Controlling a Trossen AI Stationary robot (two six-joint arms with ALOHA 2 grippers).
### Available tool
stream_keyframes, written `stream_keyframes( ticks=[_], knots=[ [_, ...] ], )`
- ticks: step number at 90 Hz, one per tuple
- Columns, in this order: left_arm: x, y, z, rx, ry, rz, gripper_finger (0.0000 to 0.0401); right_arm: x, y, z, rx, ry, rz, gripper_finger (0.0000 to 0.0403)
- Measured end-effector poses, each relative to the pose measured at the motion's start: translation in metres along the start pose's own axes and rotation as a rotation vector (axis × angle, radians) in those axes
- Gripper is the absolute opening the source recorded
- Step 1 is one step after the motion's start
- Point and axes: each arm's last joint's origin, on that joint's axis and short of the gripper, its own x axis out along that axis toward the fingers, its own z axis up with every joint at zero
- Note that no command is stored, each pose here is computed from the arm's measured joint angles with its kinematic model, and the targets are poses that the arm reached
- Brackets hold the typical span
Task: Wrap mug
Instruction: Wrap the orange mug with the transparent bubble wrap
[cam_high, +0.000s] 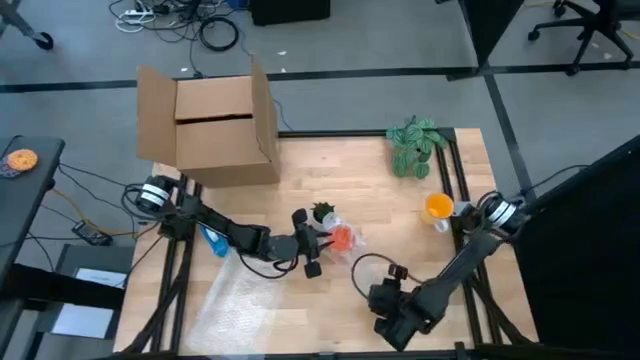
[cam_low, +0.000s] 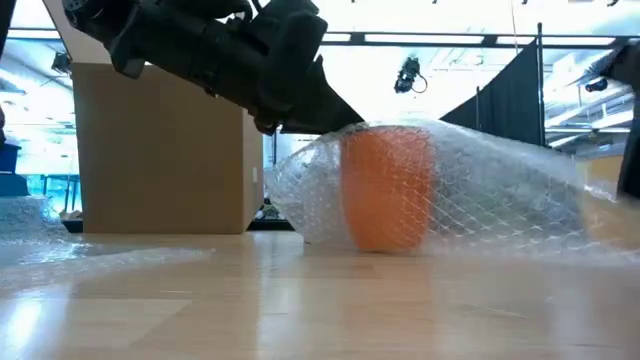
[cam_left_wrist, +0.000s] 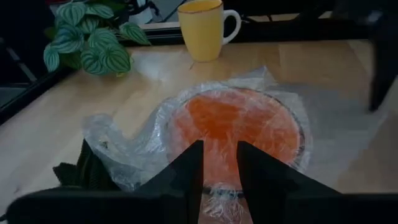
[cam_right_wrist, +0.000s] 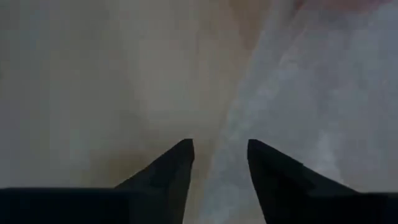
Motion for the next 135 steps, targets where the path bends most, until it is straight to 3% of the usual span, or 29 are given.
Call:
stream_keyframes(
  ticks=[15,27,39,48,57,81,110,135],
  knots=[
    [0.0,0.0,0.0,-0.001,-0.002,0.0,0.0083,0.03,-0.002,-0.002,0.017,0.135,-0.05,0.014],
    [0.0,0.0,0.0,-0.001,-0.002,0.0,0.0083,0.036,-0.007,0.004,0.045,0.187,-0.045,0.0123],
    [0.0,0.0,0.0,-0.002,-0.004,0.003,0.0083,0.024,-0.015,0.013,0.02,0.182,-0.026,0.0062],
    [0.0,0.0,0.001,-0.005,-0.009,0.008,0.0083,0.012,-0.031,0.019,-0.01,0.17,-0.077,0.001],
    [0.0,0.0,0.001,-0.007,-0.012,0.01,0.0083,-0.012,-0.044,0.036,0.049,0.069,-0.056,0.0003],
    [0.0,0.001,0.001,-0.007,-0.014,0.016,0.0083,-0.056,-0.083,0.067,0.059,-0.141,-0.058,0.0],
    [0.0,0.001,0.001,-0.008,-0.014,0.017,0.0083,-0.053,-0.099,0.103,-0.007,-0.267,0.011,0.0],
    [0.0,0.001,0.001,-0.008,-0.014,0.018,0.0083,-0.044,-0.116,0.123,-0.026,-0.303,0.001,0.0]
  ],
)
